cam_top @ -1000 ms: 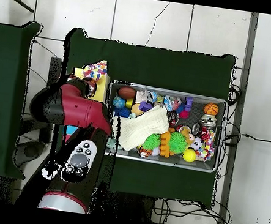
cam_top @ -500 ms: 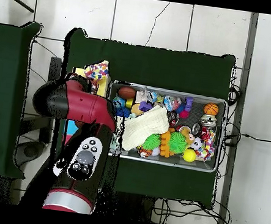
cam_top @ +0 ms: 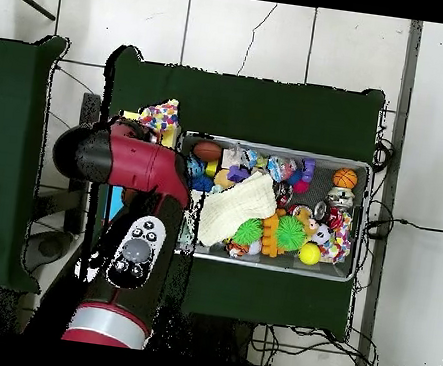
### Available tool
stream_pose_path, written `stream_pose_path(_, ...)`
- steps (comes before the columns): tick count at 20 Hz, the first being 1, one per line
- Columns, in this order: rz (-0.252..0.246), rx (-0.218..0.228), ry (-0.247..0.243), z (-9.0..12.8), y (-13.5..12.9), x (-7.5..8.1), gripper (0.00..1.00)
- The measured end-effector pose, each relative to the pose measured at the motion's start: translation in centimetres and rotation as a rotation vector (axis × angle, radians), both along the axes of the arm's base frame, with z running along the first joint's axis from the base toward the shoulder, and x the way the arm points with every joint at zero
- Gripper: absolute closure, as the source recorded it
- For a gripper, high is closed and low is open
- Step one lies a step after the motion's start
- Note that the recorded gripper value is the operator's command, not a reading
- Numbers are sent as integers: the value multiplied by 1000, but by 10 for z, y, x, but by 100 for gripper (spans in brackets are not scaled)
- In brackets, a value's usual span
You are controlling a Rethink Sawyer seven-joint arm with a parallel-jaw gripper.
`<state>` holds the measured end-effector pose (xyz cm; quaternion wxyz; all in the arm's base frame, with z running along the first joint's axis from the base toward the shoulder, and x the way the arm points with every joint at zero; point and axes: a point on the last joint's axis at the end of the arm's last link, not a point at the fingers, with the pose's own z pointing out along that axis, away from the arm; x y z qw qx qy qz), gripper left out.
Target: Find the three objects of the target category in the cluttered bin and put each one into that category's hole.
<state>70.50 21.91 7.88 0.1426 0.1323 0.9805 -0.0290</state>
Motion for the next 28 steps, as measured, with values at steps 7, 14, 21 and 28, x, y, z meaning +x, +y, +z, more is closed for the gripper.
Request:
stream_pose_path(7, 8, -13, 5, 0, 1, 1, 100)
stream_pose_path(14, 8, -13, 5, 0, 1, 1, 100)
stream_pose_path(21, 8, -15, 5, 0, 1, 1, 100)
stream_pose_path(28, 16, -67, 15, 0, -5, -6, 100)
